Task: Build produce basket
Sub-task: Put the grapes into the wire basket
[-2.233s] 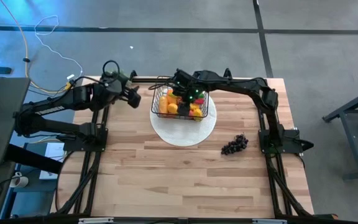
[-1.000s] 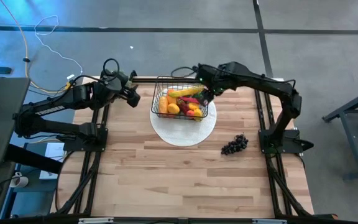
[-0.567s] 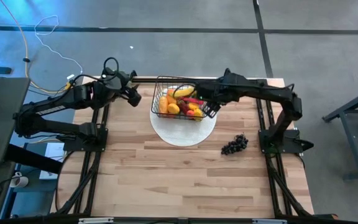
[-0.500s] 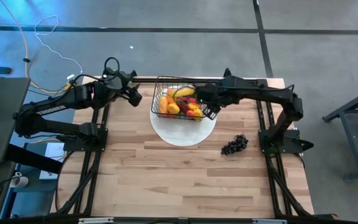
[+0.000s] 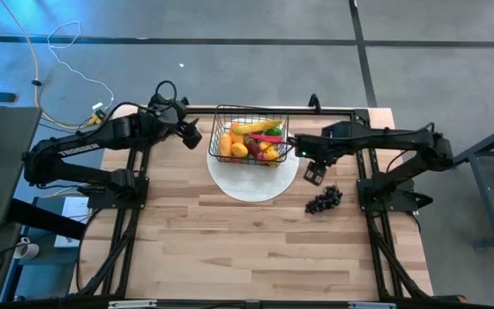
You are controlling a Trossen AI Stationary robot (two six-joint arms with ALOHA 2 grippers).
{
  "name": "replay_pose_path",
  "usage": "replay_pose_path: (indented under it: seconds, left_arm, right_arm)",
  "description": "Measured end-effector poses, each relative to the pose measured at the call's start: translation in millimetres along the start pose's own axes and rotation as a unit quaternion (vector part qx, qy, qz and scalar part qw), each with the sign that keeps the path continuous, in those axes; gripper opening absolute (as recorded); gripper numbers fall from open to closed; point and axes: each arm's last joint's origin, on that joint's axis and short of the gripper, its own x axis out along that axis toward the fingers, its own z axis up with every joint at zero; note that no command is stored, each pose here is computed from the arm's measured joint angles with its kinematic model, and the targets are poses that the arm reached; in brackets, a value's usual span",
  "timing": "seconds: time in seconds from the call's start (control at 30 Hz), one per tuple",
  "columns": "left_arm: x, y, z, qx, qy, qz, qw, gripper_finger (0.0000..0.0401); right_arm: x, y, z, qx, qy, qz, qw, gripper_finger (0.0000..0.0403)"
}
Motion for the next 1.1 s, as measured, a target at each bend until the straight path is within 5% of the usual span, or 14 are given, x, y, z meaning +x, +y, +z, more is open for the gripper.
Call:
replay_pose_path:
  seconds: [0.3,0.57,0.73,1.1]
  left_arm:
    - [4,-4,1,-0.052,0.001,-0.018,0.998,0.0280]
    - [4,-4,2,-0.074,0.000,-0.024,0.997,0.0280]
    - [4,-4,2,-0.093,0.001,-0.024,0.995,0.0280]
    - [4,-4,2,-0.097,0.001,-0.024,0.995,0.0280]
  right_arm:
    - [32,0,-24,-0.086,0.076,0.030,0.993,0.0195]
    - [65,6,-45,-0.215,0.137,0.072,0.964,0.0241]
    - [88,16,-60,-0.296,0.145,0.096,0.939,0.0261]
    - [121,36,-84,-0.350,0.119,0.130,0.920,0.0264]
